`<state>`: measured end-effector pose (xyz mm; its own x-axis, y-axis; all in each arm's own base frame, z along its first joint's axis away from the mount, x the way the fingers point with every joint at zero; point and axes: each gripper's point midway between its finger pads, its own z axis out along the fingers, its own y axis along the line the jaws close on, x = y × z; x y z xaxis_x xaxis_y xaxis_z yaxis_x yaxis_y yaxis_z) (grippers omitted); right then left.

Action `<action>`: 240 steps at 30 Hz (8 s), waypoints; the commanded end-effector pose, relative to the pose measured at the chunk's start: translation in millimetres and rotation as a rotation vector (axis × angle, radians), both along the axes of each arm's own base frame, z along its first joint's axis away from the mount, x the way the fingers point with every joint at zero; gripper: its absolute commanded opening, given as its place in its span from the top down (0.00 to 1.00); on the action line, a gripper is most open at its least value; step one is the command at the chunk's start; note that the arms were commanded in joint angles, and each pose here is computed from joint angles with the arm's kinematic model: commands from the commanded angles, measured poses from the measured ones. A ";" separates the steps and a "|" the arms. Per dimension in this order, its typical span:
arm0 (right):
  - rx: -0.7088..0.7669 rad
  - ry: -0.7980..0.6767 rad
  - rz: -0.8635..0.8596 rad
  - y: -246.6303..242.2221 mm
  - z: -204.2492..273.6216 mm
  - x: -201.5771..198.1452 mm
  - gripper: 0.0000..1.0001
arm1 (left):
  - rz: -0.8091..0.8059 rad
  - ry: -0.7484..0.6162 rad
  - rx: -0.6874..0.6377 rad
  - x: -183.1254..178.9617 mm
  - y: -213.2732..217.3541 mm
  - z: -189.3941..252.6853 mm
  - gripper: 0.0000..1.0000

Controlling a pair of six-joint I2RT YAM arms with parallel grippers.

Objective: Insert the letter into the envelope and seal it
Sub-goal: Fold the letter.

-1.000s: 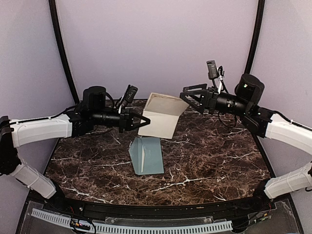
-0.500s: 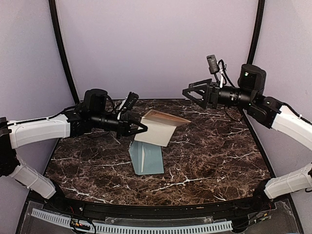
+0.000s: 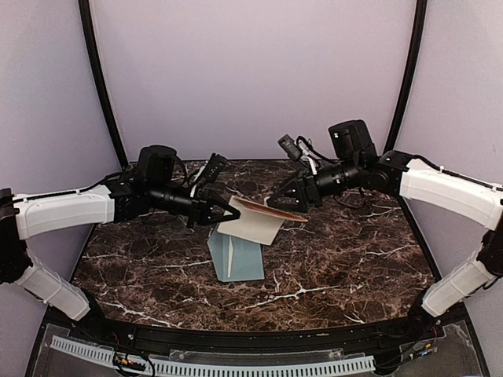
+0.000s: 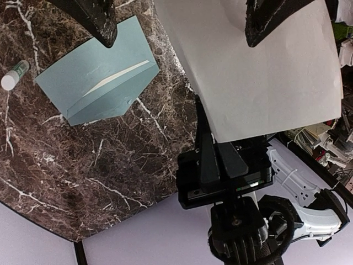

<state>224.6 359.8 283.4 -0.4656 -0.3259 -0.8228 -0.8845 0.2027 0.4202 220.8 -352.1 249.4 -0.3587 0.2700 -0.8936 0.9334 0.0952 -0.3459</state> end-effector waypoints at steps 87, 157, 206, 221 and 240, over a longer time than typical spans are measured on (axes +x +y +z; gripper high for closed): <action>-0.071 0.053 0.142 14.2 -28.8 -38.5 0.84 | -0.056 -0.048 -0.052 -7.8 -17.4 49.0 1.00; 0.000 0.089 0.203 32.3 -22.4 -45.7 0.97 | -0.158 0.039 -0.030 -21.1 -25.7 34.0 1.00; 0.640 -0.245 -0.134 -15.9 116.4 -18.8 1.00 | -0.042 0.001 -0.551 -17.3 -28.5 143.0 0.80; 0.612 -0.243 -0.151 -14.2 109.8 -16.4 1.00 | -0.009 0.023 -0.542 -10.9 -30.0 139.7 1.00; 0.351 -0.136 -0.460 -37.6 40.3 24.2 0.16 | 0.348 0.336 0.003 33.2 21.6 4.0 1.00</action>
<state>233.9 328.2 363.2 -0.2987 0.2351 -0.9249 -0.8667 0.3388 0.3660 262.6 -350.4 303.5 -0.5781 -0.0366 -0.8151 0.7846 0.2493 -0.5677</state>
